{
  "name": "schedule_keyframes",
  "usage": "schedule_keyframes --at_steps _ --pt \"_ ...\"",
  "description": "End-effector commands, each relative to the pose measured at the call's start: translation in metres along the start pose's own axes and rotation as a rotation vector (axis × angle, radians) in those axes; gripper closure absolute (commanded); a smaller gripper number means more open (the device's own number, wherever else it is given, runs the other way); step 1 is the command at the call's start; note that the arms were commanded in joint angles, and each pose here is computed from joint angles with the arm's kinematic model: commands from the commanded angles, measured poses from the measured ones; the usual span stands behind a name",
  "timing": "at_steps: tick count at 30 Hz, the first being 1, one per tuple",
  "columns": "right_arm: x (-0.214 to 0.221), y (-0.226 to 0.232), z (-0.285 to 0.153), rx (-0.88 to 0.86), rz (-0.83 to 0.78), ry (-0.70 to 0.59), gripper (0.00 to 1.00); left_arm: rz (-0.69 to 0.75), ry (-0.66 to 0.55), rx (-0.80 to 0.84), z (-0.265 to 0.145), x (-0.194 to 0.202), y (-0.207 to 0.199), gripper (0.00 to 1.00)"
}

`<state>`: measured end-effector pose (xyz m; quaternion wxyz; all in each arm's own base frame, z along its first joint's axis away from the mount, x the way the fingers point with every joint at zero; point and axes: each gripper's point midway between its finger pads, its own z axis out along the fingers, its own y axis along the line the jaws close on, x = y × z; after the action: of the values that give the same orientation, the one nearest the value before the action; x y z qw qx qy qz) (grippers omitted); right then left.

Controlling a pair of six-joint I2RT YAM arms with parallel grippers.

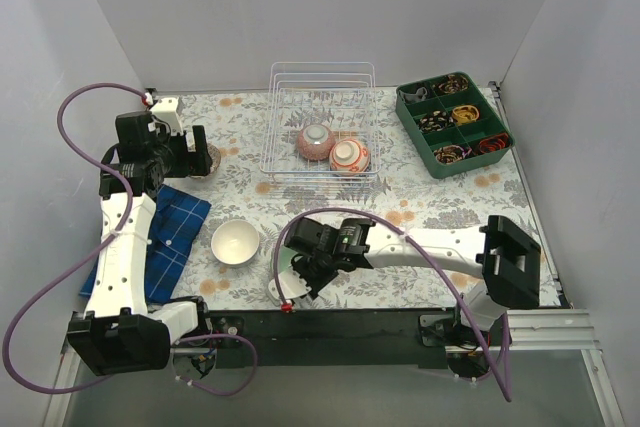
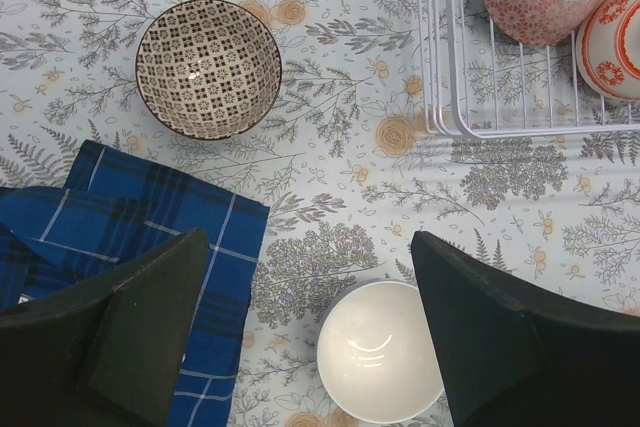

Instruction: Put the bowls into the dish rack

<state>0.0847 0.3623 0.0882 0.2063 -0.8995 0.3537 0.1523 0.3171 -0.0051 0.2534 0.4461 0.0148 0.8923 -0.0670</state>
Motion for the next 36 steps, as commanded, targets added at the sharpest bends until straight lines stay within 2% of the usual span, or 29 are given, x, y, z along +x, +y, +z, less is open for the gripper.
schedule_keyframes --at_steps 1,7,11,14,15,16,17,18,19,20,21,23,24,27,29,30,31,32,36 --pt "-0.032 -0.016 -0.049 0.07 0.073 -0.069 0.99 0.008 -0.055 0.03 -0.016 -0.012 -0.008 0.17" --pt "-0.063 -0.046 -0.1 0.129 0.223 -0.2 0.99 0.007 -0.075 0.088 -0.017 -0.018 -0.018 0.19" --pt "-0.079 -0.097 -0.145 0.228 0.302 -0.325 0.99 0.034 -0.131 0.146 -0.012 -0.038 -0.027 0.23" --pt "-0.065 -0.134 -0.165 0.262 0.441 -0.397 0.99 0.046 -0.173 0.181 0.0 -0.056 -0.03 0.29" --pt "-0.054 -0.159 -0.192 0.329 0.485 -0.438 0.99 0.05 -0.197 0.19 0.001 -0.066 -0.031 0.33" --pt "-0.051 -0.169 -0.191 0.295 0.524 -0.484 0.99 0.044 -0.212 0.199 0.004 -0.074 -0.032 0.47" --pt "-0.047 -0.178 -0.198 0.29 0.59 -0.522 0.99 0.045 -0.231 0.217 0.014 -0.083 -0.033 0.55" --pt "-0.033 -0.198 -0.223 0.35 0.613 -0.56 0.99 0.049 -0.255 0.228 0.014 -0.094 -0.035 0.68" --pt "-0.03 -0.204 -0.22 0.309 0.634 -0.607 0.99 0.048 -0.26 0.244 0.019 -0.099 -0.036 0.81" --pt "-0.027 -0.214 -0.227 0.315 0.655 -0.647 0.99 0.057 -0.283 0.259 0.022 -0.107 -0.039 1.0" --pt "-0.013 -0.226 -0.242 0.342 0.681 -0.679 0.99 0.056 -0.28 0.27 0.031 -0.112 -0.04 1.0" --pt "-0.005 -0.241 -0.245 0.297 0.69 -0.771 0.99 0.093 -0.292 0.31 0.037 -0.118 -0.05 1.0" --pt "0.01 -0.248 -0.253 0.287 0.77 -0.81 0.99 0.109 -0.28 0.33 0.046 -0.117 -0.055 1.0" --pt "0.033 -0.265 -0.263 0.225 0.849 -0.947 0.99 0.216 -0.289 0.384 0.055 -0.119 -0.085 1.0" --pt "0.049 -0.263 -0.251 0.133 0.923 -1.006 0.99 0.283 -0.284 0.423 0.063 -0.113 -0.106 1.0" --pt "0.057 -0.275 -0.266 0.204 0.816 -1.056 0.99 0.328 -0.288 0.428 0.065 -0.112 -0.112 1.0" --pt "0.057 -0.27 -0.268 0.118 0.921 -1.1 0.99 0.35 -0.276 0.442 0.07 -0.107 -0.124 1.0" --pt "0.071 -0.268 -0.251 0.088 0.976 -1.121 0.99 0.365 -0.274 0.447 0.072 -0.106 -0.129 1.0" --pt "0.087 -0.277 -0.243 0.051 1.028 -1.157 0.99 0.365 -0.25 0.477 0.08 -0.103 -0.144 1.0"
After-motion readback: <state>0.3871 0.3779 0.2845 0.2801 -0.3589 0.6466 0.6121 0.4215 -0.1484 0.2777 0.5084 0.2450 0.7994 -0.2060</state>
